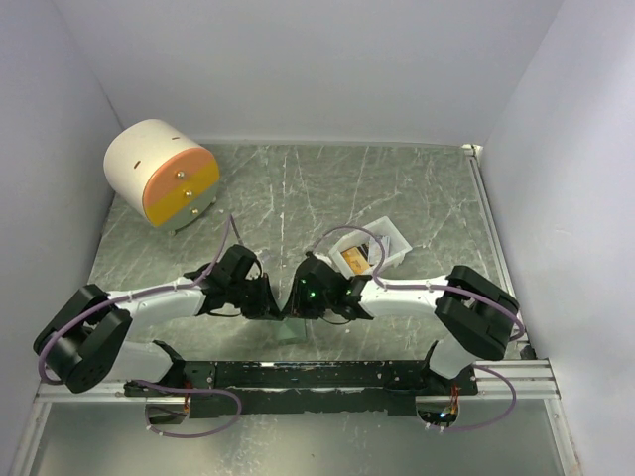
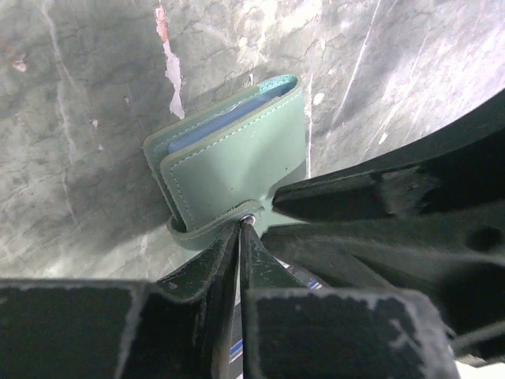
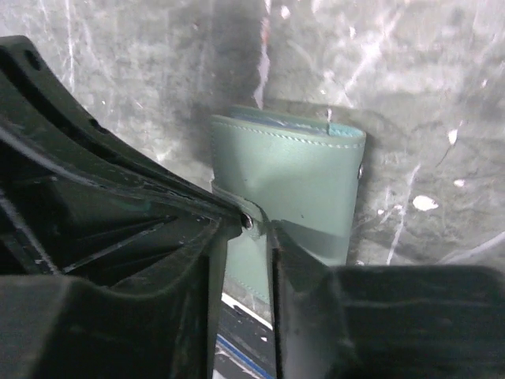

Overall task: Put the credit cards into the card holder
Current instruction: Close the card holder at the center of the board, then reset both arms

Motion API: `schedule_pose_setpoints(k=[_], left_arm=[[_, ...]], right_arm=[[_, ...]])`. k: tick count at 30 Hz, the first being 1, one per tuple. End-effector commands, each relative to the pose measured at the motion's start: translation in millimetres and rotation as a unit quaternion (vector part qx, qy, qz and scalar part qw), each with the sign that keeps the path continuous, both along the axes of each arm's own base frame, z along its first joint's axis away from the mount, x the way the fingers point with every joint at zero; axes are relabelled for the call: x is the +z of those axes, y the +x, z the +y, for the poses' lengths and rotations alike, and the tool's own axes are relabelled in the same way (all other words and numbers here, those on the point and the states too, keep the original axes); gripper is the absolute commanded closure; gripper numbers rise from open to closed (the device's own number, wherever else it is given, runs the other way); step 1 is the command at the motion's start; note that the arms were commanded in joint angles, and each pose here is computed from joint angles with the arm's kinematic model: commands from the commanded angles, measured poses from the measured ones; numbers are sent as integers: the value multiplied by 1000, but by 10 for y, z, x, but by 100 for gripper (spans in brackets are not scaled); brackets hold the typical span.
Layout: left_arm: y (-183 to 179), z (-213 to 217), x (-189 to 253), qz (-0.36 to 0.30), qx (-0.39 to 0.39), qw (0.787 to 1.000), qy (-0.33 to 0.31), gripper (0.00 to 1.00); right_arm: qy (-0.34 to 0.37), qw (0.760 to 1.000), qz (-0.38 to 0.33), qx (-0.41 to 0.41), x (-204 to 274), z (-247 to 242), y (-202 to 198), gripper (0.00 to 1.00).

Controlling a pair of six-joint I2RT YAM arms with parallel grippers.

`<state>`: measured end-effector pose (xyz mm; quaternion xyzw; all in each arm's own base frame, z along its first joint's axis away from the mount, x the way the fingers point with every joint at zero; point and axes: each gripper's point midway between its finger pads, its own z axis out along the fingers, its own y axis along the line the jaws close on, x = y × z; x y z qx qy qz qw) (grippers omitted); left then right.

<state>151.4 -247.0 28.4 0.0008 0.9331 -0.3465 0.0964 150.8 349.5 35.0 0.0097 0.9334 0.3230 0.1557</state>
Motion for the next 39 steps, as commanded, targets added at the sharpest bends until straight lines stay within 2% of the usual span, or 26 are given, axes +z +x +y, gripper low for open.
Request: schedule_pose_setpoints(k=[1, 7, 13, 14, 15, 16, 17, 18, 25, 29, 33, 39], left_arm=[[124, 46, 162, -33, 13, 999, 32, 82], [355, 18, 789, -115, 24, 993, 13, 73], [500, 90, 1465, -207, 41, 977, -7, 60], [509, 113, 1566, -220, 44, 974, -10, 58], [512, 135, 1664, -233, 47, 971, -13, 46], [516, 162, 1762, -245, 50, 968, -16, 30], [514, 189, 1863, -257, 53, 965, -19, 4], [500, 214, 1960, -268, 54, 962, -24, 0], [349, 447, 2571, -347, 66, 934, -56, 1], [251, 581, 2774, -386, 71, 917, -70, 1], [209, 689, 2835, -406, 84, 907, -72, 1], [157, 692, 2665, -390, 84, 914, -75, 1]], right_arm=[[-20, 998, -64, 8, 294, -21, 174, 66], [-24, 989, -146, 3, 595, -165, 333, 55], [-38, 977, -210, -6, 869, -366, 442, 47], [-38, 974, -221, -12, 951, -405, 465, 42], [-38, 972, -232, -19, 1023, -452, 483, 35], [-37, 969, -242, -25, 1103, -498, 496, 15], [-37, 966, -253, -32, 1194, -544, 516, 2], [-37, 963, -264, -39, 1283, -596, 532, 0], [-46, 941, -322, -95, 1873, -973, 623, 0], [-37, 934, -339, -107, 2128, -1091, 613, 0], [-22, 931, -347, -112, 2288, -1136, 586, 0], [0, 929, -350, -124, 2310, -1191, 555, 0]])
